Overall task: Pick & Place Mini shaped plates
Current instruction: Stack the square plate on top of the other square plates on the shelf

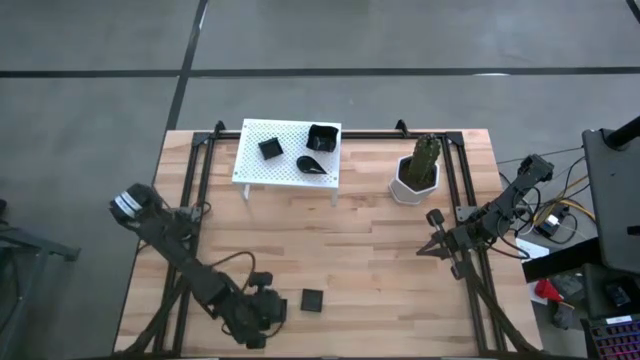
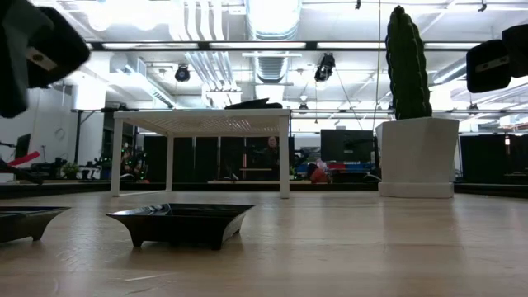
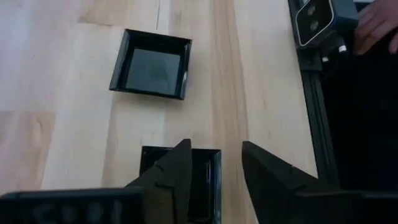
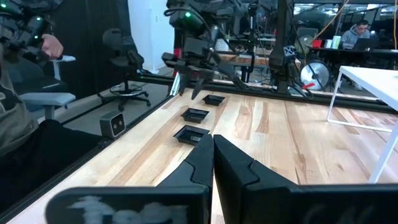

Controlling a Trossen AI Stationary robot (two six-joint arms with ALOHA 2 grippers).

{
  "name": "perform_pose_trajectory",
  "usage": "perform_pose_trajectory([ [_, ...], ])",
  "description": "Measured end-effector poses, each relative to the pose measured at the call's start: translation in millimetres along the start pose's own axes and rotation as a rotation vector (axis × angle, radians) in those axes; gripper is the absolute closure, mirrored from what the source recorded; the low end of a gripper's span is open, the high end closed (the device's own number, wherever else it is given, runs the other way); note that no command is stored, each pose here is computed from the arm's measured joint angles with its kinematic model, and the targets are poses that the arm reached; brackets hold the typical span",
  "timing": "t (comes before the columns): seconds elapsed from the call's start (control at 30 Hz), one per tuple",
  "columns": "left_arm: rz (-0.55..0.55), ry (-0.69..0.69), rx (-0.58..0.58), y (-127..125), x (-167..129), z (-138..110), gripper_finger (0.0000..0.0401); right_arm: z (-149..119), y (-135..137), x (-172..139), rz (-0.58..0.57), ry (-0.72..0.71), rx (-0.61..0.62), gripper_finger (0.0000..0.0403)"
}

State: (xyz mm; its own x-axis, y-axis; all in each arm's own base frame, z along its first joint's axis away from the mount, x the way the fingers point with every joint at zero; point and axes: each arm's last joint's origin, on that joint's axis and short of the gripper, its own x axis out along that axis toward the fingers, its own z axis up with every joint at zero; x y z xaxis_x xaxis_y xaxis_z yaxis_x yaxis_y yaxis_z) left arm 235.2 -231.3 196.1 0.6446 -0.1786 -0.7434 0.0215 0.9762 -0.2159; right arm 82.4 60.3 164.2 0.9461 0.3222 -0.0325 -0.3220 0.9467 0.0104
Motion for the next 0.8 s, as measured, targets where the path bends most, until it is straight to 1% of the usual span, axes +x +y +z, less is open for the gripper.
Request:
perform_pose_trajectory([
  [0.07, 0.021, 0.000, 0.015, -7, 2, -2, 0.0255, 0, 0, 0, 0.001, -0.001, -0.001, 0.0394],
  [0.13, 0.016, -0.003, 0.025, -15, 4, -1, 0.0246, 0, 0, 0, 0.000, 0.000, 0.000, 0.0394],
  [0.27, 0.053, 0.019, 0.064, -30, 8, -4, 0.0241, 0, 0, 0, 0.000, -0.001, 0.001, 0.0394],
  [0.33, 0.102, 0.038, 0.081, -34, 12, -8, 0.0243, 0, 0, 0, 0.000, -0.001, -0.001, 0.0394],
  [0.47, 0.151, 0.080, 0.080, -42, 23, -13, 0.0252, 0, 0, 0, 0.000, -0.001, -0.001, 0.0394],
  [0.67, 0.191, 0.120, 0.086, -49, 43, -21, 0.0268, 0, 0, 0, 0.001, -0.001, 0.000, 0.0394],
  [0.8, 0.210, 0.138, 0.098, -51, 51, -26, 0.0277, 0, 0, 0, 0.000, -0.001, -0.001, 0.0394],
])
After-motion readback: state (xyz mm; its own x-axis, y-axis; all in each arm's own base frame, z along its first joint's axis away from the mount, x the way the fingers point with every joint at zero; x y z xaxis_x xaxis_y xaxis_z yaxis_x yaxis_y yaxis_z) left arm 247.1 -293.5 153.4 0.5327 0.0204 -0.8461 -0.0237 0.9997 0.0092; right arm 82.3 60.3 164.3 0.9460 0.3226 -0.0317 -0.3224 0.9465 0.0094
